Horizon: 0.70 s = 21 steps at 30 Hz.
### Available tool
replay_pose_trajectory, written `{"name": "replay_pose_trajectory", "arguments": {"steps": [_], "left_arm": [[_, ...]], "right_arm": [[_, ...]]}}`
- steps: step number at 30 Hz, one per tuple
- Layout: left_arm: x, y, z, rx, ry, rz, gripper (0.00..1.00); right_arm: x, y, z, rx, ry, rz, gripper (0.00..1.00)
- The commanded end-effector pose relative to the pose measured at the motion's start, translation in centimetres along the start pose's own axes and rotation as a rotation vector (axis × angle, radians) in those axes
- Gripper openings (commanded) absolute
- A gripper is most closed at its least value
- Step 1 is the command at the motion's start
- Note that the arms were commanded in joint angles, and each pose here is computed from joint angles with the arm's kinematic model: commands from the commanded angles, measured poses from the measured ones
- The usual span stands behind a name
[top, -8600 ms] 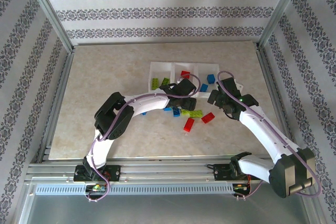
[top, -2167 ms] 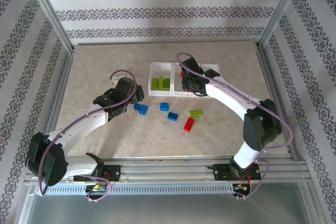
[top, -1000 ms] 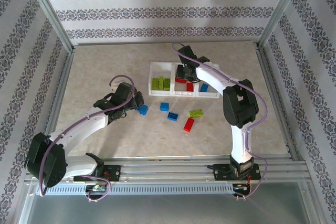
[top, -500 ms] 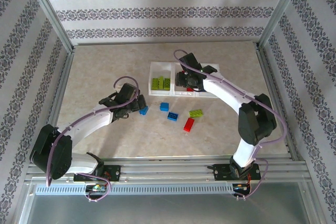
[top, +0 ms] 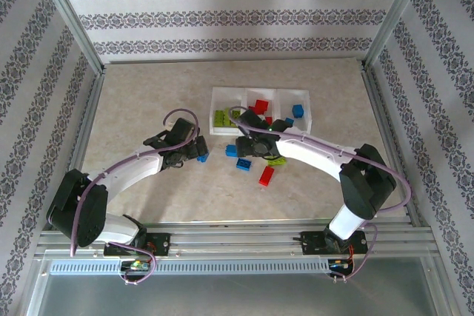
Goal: Sort the legos into containers by color
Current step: Pick up the lego from the center of the table.
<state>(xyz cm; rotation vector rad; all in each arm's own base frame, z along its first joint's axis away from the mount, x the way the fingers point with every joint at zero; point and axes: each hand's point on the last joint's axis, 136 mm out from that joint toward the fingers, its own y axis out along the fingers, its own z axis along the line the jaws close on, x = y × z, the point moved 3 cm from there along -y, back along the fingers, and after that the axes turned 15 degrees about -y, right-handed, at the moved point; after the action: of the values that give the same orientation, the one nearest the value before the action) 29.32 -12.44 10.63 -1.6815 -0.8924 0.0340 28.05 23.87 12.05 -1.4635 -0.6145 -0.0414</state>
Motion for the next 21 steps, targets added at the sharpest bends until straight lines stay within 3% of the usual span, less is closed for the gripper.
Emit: {"name": "replay_pose_trajectory", "arguments": {"steps": [1, 9, 21], "left_arm": [[1.0, -0.1, -0.7, -0.017, -0.03, -0.014, 1.0], [1.1, -0.2, -0.5, -0.025, -0.06, -0.02, 1.0], [1.5, -0.6, 1.2, -0.019, -0.111, -0.04, 1.0]], "right_arm": [[-0.9, 0.7, 0.8, -0.015, -0.126, 0.064, 0.77], [-2.1, 2.9, 3.2, -0.032, -0.384, 0.19, 0.79], [-2.3, 6.2, 3.6, -0.057, -0.428, 0.26, 0.78]]}}
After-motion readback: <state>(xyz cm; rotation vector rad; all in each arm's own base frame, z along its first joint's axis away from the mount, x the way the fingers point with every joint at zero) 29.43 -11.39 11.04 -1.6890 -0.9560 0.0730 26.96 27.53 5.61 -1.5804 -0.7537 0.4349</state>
